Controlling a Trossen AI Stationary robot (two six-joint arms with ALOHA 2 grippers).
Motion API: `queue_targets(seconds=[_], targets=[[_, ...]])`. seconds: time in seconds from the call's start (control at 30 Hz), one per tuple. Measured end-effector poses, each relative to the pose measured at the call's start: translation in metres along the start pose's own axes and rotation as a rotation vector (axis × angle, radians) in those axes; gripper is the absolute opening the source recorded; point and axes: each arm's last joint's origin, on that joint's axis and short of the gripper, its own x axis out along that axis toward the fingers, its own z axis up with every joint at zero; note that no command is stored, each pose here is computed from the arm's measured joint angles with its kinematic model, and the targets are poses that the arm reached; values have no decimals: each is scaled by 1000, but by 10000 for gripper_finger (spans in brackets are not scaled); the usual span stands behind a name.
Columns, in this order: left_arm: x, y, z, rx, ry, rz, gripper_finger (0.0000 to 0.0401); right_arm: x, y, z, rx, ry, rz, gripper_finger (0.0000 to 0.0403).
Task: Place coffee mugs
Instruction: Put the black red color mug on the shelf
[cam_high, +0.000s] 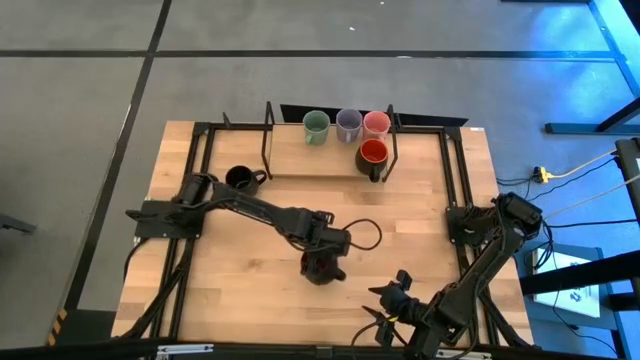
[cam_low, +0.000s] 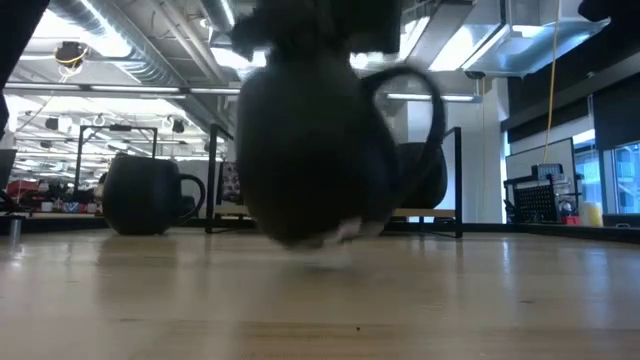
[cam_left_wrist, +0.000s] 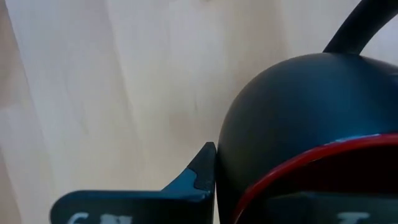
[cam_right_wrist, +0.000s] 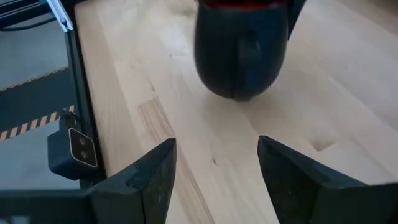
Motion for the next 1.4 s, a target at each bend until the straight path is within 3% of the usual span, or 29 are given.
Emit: queue_targets(seconds=[0.23, 0.53, 0.73, 1.17, 1.4], targets=[[10, -2, 0, -65, 20, 3, 34, 0, 0, 0, -3, -8, -6, 211], [10, -8, 3, -48, -12, -25, 91, 0, 0, 0, -4, 7, -1, 211], [6, -11, 3, -38, -15, -19, 106, 0, -2, -1, -17, 17, -11, 211], [-34, -13, 26, -17, -83, -34, 107, 0, -2, -1, -16, 20, -8, 211], [-65, -19, 36, -24, -119, -44, 107, 0, 1, -3, 2, 93, 36, 211]])
